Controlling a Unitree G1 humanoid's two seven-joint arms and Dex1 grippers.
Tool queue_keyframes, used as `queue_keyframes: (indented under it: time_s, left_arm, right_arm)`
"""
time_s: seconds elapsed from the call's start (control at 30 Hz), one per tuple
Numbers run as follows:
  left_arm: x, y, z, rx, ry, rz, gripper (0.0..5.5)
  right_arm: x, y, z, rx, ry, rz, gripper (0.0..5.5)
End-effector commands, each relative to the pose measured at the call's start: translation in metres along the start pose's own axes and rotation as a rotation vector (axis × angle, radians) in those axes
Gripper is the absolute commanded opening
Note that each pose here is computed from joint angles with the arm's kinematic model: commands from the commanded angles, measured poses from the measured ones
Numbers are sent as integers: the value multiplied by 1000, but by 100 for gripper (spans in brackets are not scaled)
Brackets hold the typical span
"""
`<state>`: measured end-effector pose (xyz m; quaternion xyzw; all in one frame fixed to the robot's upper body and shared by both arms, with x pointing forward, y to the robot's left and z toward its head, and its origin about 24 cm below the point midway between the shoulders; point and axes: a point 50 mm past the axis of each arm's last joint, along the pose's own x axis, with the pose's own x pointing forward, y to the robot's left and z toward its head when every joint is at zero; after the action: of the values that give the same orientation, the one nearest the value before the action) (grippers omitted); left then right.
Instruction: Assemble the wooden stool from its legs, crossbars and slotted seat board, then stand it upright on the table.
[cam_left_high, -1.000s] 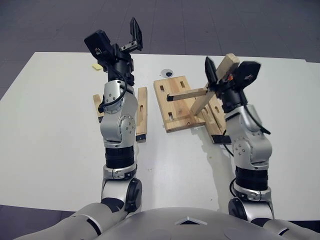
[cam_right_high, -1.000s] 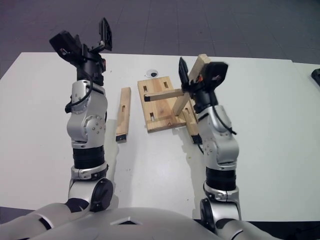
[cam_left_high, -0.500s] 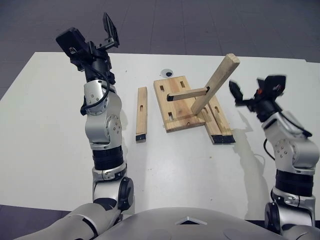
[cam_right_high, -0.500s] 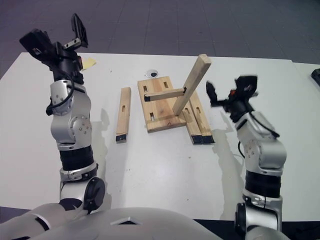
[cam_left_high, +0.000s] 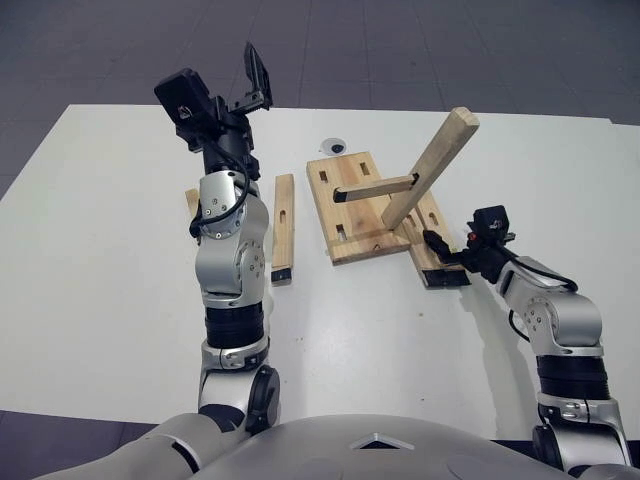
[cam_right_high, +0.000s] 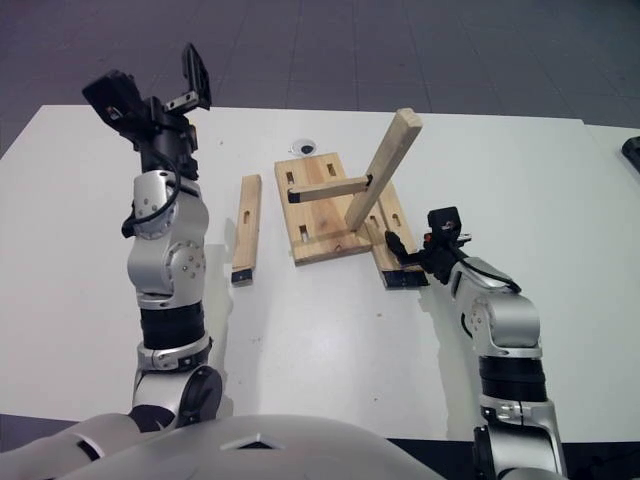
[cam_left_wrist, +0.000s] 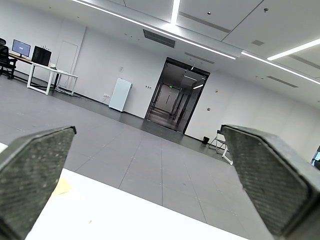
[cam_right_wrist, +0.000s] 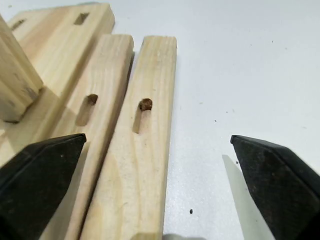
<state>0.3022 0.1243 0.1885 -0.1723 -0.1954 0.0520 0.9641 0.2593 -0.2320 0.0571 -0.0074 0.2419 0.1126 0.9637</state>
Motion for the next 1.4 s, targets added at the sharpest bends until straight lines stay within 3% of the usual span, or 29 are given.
queue_keyframes:
  time_s: [0.03, 0.27, 0.73, 0.93, 1.0, 1.2, 1.4]
  left_arm:
    - [-2, 3, -5, 19, 27, 21, 540]
    - [-2, 5, -5, 23, 28, 34, 540]
    - [-2, 9, -19, 37, 125, 114, 540]
    - [-1, 14, -22, 24, 167, 154, 540]
    - [-1, 15, -23, 26, 171, 159, 540]
    - [-1, 18, -27, 32, 182, 160, 540]
    - [-2, 38, -34, -8, 232, 242, 540]
  right_arm:
    - [1, -9, -4, -46, 64, -51, 539]
    - [2, -20, 1, -78, 101, -83, 532]
    - [5, -8, -4, -163, 319, 39, 319]
    - [8, -12, 6, -140, 335, 41, 231]
    - [8, -13, 9, -128, 317, 49, 205]
    - [7, -19, 25, -50, 183, 72, 204]
    - [-4, -45, 72, 63, -121, -55, 204]
